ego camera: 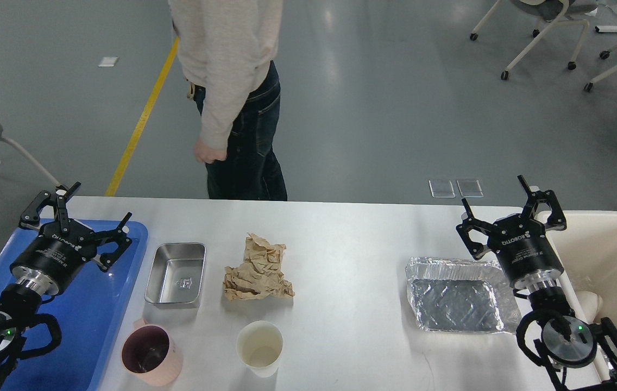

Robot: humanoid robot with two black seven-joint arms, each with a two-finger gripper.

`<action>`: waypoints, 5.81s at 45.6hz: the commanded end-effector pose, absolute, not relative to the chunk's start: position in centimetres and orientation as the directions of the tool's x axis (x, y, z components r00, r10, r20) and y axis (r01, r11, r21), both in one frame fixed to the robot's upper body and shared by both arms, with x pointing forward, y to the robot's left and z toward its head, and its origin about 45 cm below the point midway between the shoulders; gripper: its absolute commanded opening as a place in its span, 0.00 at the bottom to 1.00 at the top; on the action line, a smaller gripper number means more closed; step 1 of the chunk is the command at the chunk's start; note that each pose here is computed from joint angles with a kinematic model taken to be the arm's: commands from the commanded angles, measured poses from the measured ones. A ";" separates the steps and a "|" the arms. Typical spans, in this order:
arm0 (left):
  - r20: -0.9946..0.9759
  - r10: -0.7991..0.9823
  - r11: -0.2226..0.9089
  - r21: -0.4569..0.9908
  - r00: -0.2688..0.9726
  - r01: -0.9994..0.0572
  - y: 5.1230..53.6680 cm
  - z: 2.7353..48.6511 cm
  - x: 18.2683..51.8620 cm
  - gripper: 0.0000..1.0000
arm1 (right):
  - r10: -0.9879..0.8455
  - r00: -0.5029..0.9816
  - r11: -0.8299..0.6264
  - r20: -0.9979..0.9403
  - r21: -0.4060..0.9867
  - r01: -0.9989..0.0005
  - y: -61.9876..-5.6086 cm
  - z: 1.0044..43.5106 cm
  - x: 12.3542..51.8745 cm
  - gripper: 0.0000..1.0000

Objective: Tidy desktop

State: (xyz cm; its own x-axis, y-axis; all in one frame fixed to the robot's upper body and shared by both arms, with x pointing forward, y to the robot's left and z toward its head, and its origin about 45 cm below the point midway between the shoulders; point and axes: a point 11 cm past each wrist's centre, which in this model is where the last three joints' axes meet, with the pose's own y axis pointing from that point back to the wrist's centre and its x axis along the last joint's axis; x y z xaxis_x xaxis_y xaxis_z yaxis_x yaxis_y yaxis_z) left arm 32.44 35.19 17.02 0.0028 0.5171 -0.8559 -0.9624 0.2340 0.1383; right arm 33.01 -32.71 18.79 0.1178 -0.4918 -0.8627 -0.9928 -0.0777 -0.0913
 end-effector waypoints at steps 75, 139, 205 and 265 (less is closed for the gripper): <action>0.417 0.774 0.180 0.578 0.477 -0.796 39.7 21.1 29.8 0.97 | -0.485 0.113 -0.076 -0.867 -0.087 -0.993 -32.5 18.3 32.7 1.00; 0.588 0.402 0.113 0.729 0.702 -0.675 44.0 21.8 22.8 0.97 | -0.523 0.068 -0.068 -0.849 -0.038 -0.997 -34.1 17.2 31.5 1.00; 0.384 0.222 0.318 0.840 0.896 -0.439 34.4 9.7 19.6 0.43 | -0.521 0.082 -0.074 -0.850 -0.051 -0.996 -33.9 17.5 31.4 1.00; 0.620 0.173 0.463 0.634 0.765 -0.619 38.2 29.1 27.5 0.00 | -0.508 0.092 -0.080 -0.856 -0.059 -0.995 -33.4 17.4 31.5 1.00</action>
State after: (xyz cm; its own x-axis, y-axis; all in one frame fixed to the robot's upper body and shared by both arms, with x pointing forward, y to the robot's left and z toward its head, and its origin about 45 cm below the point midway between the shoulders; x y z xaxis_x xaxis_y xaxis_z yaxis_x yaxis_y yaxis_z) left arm 27.22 37.58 27.65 0.7782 0.1696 0.6047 -0.6036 0.4682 0.6454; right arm 31.49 -33.42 17.40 0.0906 -0.5085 -0.8563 -0.9951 -0.0795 -0.0581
